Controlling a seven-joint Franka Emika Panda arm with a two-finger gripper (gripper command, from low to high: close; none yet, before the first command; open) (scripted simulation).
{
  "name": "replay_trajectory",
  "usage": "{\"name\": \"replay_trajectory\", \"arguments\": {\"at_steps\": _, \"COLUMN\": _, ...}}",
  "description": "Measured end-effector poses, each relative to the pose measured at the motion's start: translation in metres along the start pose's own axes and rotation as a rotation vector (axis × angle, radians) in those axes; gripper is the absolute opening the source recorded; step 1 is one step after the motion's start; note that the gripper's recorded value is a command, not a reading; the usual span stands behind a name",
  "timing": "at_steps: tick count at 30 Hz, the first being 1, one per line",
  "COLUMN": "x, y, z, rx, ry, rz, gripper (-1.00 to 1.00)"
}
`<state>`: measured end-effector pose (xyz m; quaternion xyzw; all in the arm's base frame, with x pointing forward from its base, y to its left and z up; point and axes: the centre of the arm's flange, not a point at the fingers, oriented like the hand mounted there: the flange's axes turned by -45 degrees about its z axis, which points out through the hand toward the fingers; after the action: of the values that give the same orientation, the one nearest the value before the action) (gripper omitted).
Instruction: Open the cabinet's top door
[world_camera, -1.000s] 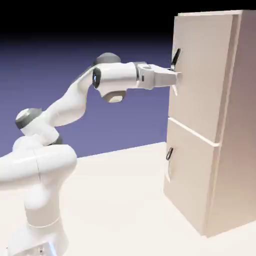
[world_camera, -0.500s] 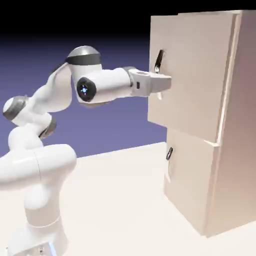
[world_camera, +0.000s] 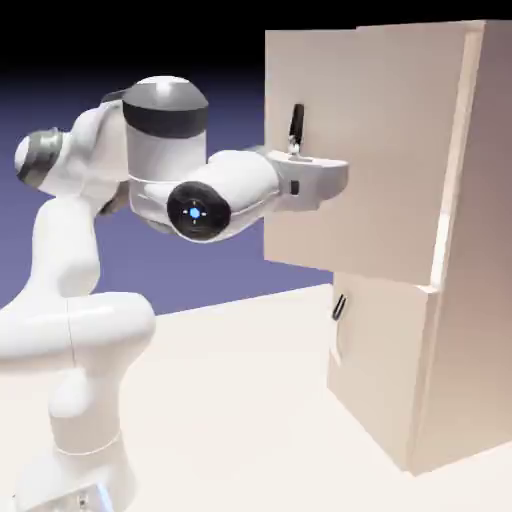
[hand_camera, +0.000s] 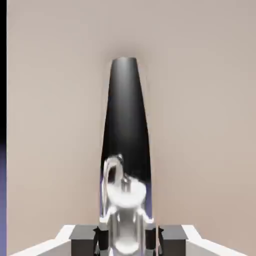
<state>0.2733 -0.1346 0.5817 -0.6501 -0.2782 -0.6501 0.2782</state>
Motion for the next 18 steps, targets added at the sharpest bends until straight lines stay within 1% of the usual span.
{"name": "replay_trajectory", "arguments": {"at_steps": 18, "x": 0.0, "y": 0.087, "z": -0.082, "rx": 0.459, "ry": 0.0, "rz": 0.0, "gripper": -1.0}}
